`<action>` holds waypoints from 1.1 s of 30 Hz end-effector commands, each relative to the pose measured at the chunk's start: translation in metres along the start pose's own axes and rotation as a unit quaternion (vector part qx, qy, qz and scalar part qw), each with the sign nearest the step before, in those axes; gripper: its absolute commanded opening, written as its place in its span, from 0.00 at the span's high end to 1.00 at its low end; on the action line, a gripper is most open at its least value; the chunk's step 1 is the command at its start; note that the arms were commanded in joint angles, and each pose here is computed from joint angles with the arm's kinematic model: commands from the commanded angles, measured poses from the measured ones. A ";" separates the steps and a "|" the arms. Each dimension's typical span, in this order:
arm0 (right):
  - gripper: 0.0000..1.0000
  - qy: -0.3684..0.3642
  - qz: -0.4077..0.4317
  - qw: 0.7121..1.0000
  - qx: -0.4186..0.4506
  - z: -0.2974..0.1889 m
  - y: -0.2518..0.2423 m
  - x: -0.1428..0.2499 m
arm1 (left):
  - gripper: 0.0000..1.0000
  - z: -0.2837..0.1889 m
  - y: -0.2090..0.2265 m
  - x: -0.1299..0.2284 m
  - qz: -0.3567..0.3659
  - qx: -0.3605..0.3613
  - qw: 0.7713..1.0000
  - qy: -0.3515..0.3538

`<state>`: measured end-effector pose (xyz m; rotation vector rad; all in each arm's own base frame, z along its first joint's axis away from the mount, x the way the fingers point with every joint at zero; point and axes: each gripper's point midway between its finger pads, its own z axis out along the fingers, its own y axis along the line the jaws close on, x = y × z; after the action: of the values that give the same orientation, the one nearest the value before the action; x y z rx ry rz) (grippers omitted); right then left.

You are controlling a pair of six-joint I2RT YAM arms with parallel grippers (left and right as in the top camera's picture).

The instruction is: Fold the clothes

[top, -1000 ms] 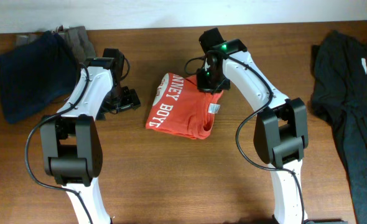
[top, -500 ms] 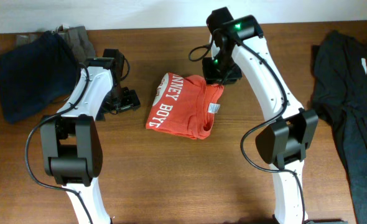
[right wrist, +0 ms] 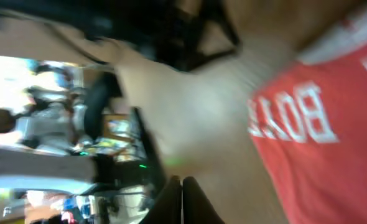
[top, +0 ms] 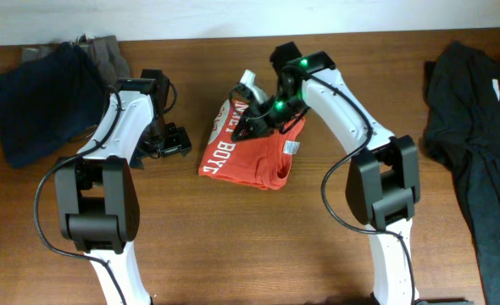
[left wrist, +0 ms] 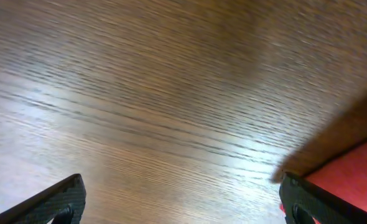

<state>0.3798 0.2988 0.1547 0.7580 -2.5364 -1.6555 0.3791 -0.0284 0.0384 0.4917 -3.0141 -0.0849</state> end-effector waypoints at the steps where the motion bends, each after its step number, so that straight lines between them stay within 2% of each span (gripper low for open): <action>1: 0.85 -0.022 -0.013 0.995 -0.096 -0.002 0.018 0.001 | 0.01 -0.001 -0.011 0.003 0.018 0.031 0.999 0.007; 10: 0.85 -0.025 0.044 0.994 -0.092 0.035 -0.041 0.022 | 0.01 -0.001 -0.013 -0.001 0.018 0.035 0.999 -0.001; 16: 0.83 -0.021 0.134 0.989 -0.063 0.060 -0.088 0.053 | 0.01 -0.001 -0.013 -0.001 0.018 0.035 0.999 -0.002; 21: 0.81 -0.007 0.172 0.984 -0.050 0.069 -0.101 0.076 | 0.01 -0.001 -0.013 -0.003 0.018 0.036 0.999 -0.005; 24: 0.82 -0.008 0.180 0.981 -0.066 0.067 -0.092 0.072 | 0.01 -0.001 -0.013 -0.003 0.018 0.036 0.999 -0.005; 26: 0.81 -0.016 0.156 0.983 -0.099 0.057 -0.068 0.059 | 0.01 -0.001 -0.013 -0.003 0.018 0.036 0.999 -0.005; 29: 0.80 -0.036 0.101 0.989 -0.105 0.038 -0.033 0.036 | 0.01 -0.001 -0.013 -0.003 0.018 0.036 0.999 -0.006; 33: 0.64 -0.073 0.008 0.993 -0.095 0.009 0.020 -0.001 | 0.01 -0.001 -0.014 -0.003 0.018 0.037 0.999 -0.006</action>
<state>0.3547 0.3015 0.0832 0.3843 -2.3894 -1.8146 0.3877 -0.0382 0.0373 0.4719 -3.0434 0.0082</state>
